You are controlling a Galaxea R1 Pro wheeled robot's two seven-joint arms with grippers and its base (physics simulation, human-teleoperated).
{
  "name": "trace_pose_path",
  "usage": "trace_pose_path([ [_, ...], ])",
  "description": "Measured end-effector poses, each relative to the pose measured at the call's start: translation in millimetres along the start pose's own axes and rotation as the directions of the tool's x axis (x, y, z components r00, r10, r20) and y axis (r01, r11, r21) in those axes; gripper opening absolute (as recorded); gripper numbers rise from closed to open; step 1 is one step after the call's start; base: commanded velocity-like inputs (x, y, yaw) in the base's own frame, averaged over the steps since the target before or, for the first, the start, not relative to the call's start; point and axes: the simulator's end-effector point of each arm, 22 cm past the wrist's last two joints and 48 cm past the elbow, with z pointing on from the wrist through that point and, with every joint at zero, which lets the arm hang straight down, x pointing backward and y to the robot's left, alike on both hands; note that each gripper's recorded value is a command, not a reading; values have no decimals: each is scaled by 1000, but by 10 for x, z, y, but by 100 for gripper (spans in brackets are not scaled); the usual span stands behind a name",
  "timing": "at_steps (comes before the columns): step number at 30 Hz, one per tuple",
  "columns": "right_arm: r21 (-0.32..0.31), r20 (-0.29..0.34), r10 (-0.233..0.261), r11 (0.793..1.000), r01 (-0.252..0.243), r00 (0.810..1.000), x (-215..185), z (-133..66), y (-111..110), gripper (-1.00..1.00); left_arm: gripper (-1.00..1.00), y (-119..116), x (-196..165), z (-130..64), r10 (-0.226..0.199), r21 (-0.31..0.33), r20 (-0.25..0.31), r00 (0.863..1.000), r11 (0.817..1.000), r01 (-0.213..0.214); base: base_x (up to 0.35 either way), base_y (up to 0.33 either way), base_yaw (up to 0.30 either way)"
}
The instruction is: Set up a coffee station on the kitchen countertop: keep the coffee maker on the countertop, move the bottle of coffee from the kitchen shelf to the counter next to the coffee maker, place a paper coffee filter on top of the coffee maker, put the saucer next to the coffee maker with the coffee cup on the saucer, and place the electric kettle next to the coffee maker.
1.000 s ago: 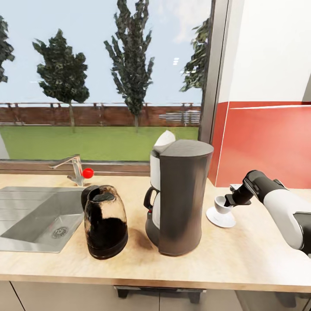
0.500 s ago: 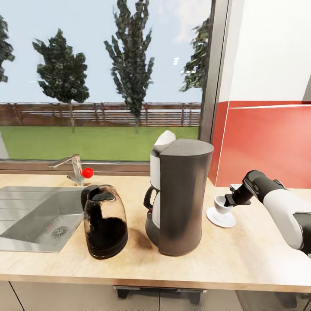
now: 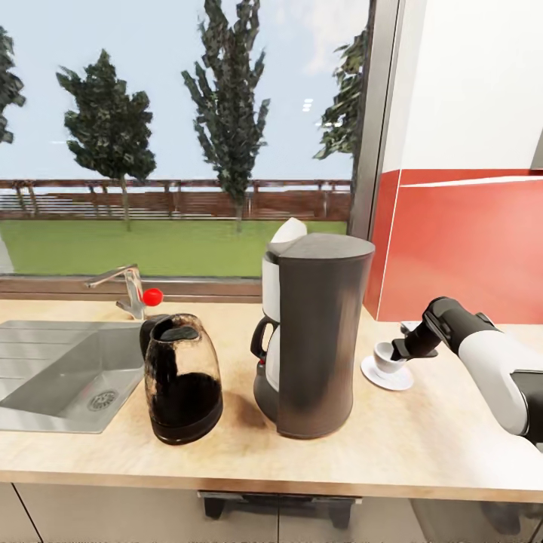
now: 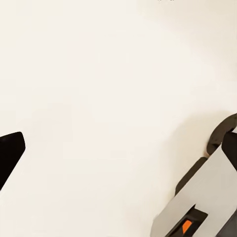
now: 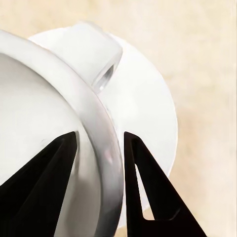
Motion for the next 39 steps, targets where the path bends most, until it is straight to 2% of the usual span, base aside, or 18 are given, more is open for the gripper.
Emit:
trace_pose_path([
  [24,18,5,-1,1000,1,1000,-9,-2,-46,-100,100,-28,17,-1,-1,3,-1,1000,1000,1,33,0,0],
  [39,22,4,1,1000,-1,1000,55,99,-69,-100,100,-38,70,108,-2,2,-2,1000,1000,2,0,0,0],
])
